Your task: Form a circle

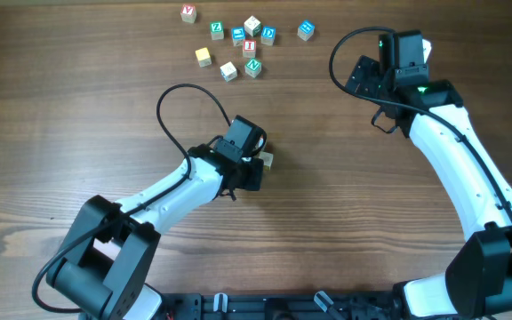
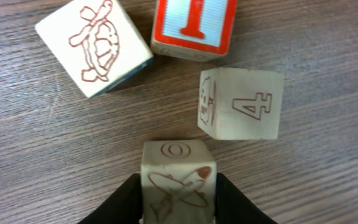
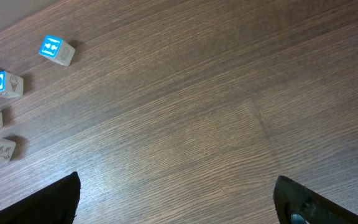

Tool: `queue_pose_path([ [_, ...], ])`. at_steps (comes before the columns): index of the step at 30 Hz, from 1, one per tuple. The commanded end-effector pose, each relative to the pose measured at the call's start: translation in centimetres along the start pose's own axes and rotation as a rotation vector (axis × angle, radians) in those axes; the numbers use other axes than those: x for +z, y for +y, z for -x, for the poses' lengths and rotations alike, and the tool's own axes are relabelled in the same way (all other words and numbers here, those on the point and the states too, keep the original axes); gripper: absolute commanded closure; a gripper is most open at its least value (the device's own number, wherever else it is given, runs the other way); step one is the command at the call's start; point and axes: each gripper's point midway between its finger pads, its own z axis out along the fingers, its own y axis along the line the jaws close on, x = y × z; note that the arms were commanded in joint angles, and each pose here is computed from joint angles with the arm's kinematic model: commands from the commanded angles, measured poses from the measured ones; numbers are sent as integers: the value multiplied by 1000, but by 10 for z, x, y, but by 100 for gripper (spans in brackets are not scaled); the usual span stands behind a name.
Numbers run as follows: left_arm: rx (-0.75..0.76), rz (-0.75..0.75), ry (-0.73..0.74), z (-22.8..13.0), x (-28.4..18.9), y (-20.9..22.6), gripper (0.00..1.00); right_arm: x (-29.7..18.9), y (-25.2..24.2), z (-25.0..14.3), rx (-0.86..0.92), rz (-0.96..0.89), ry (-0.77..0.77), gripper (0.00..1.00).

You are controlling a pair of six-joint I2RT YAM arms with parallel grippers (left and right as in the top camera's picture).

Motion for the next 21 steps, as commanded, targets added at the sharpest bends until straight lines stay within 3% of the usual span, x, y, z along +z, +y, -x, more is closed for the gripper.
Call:
queue_pose_path([
  [1, -16, 28, 7, -3, 5, 5, 56, 1, -2, 1, -13, -12, -7, 0],
  [3, -16, 28, 7, -3, 5, 5, 55, 1, -2, 1, -12, -12, -7, 0],
  [7, -16, 28, 7, -3, 5, 5, 71, 1, -2, 1, -12, -12, -7, 0],
  [21, -15, 19, -17, 2, 5, 3, 69, 1, -2, 1, -13, -12, -7, 0],
])
